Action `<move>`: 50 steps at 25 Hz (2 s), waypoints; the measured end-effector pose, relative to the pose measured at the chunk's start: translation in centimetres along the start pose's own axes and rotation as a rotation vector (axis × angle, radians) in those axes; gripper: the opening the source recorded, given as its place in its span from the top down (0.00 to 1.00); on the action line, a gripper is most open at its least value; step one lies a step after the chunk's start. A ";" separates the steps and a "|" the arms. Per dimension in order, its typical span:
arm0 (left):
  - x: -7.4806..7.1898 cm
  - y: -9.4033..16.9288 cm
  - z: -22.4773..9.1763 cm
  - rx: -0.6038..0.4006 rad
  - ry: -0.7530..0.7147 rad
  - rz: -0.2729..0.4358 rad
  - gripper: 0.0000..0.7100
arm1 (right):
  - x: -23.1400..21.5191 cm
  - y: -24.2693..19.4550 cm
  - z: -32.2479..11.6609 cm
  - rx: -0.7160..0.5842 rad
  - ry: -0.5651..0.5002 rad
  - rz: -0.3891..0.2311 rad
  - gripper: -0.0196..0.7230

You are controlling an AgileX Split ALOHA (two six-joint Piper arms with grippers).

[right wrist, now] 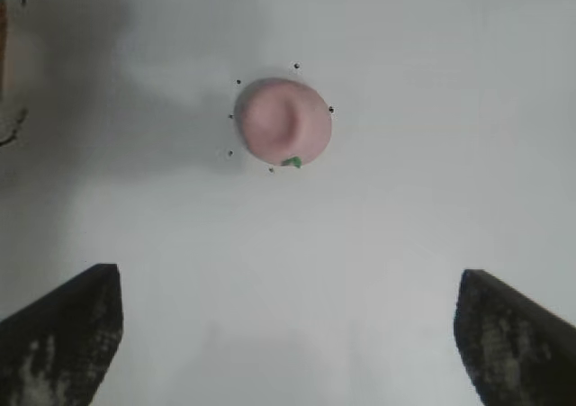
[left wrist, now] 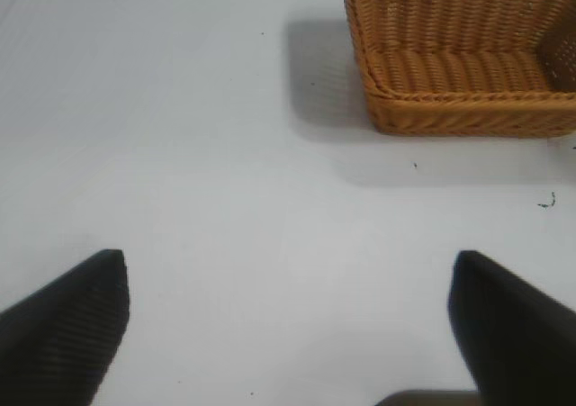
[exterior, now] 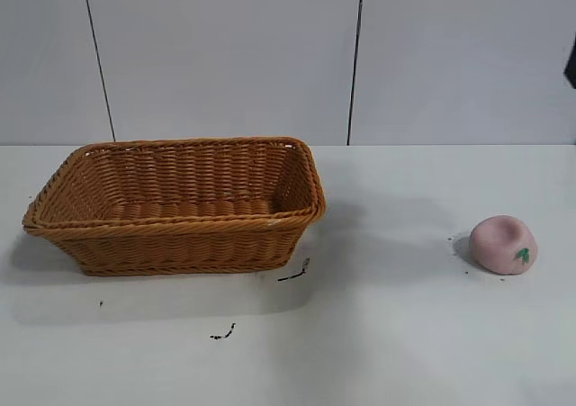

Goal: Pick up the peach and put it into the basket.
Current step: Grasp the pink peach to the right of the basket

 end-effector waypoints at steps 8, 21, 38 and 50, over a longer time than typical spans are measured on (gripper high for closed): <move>0.0 0.0 0.0 0.000 0.000 0.000 0.02 | -0.1 -7.1 0.0 0.104 0.008 0.038 0.04; 0.0 0.0 0.0 0.000 0.000 0.000 0.02 | -0.2 -13.4 -0.6 0.169 -0.005 0.059 0.04; 0.0 0.0 0.0 0.000 0.000 0.000 0.02 | -0.2 -14.3 -0.5 0.167 -0.007 0.061 0.99; 0.0 0.0 0.0 0.000 0.000 0.000 0.02 | -0.5 1.3 7.4 -0.111 0.045 0.005 1.00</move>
Point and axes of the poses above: a point on each arm's last joint axis where the gripper is mounted, y pointing back along that axis away from the gripper, x along the wrist's bending axis when the last joint is at zero, z = x × y, the point moved 6 cm from there along -y, pointing out along that axis toward the gripper, and after that the axes turned 12 degrees about y, right-handed, at the moved point
